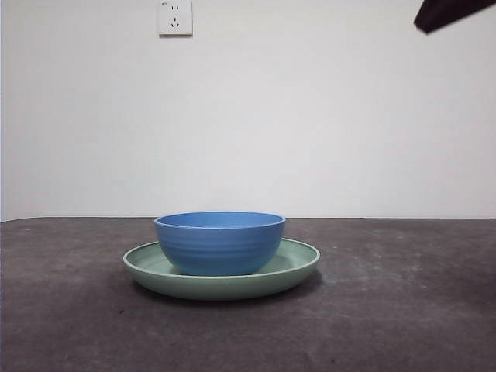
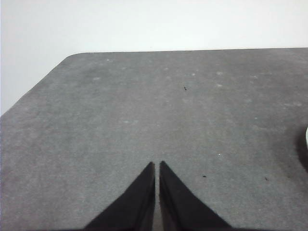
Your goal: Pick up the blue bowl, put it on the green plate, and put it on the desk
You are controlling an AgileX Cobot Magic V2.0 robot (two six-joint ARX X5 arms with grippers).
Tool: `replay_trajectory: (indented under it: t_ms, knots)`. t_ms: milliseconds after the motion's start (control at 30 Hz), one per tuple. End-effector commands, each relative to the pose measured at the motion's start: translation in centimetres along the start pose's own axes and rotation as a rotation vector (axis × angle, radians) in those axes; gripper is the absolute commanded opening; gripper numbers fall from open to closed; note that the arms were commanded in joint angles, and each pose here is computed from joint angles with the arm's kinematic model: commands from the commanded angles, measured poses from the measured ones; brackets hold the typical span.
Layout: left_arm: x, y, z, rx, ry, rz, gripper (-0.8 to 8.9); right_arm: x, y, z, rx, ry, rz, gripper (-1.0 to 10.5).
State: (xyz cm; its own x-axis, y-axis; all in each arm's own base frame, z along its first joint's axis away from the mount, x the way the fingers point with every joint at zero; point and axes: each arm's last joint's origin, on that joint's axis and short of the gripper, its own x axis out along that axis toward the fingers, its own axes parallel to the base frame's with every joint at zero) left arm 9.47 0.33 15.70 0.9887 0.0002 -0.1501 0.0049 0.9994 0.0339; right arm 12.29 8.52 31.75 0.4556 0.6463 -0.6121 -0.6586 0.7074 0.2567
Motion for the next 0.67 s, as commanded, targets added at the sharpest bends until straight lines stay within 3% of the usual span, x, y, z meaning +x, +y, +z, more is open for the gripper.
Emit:
replay_trajectory:
  t_ms: [33,200,367,467,667]
  knots:
    - [0.2,0.0,-0.7,-0.004,0.028,0.002,0.15,-1.6,-0.7,0.7,-0.069,-0.183,-0.082,0.1]
    - [0.2,0.0,-0.7,-0.004,0.028,0.002,0.15,-3.9,-2.5,-1.1,-0.048,-0.463,-0.275,0.1]
    - [0.2,0.0,-0.7,-0.004,0.028,0.003,0.15,-4.0,-4.3,-4.8,-0.005,-0.632,-0.575,0.1]
    - [0.2,0.0,-0.7,-0.004,0.028,0.002,0.15,-3.2,-5.0,-7.1,0.006,-0.69,-0.659,0.1]
    - [0.2,0.0,-0.7,-0.004,0.028,0.002,0.15,-0.9,-6.4,-11.0,0.006,-0.757,-0.729,0.1]
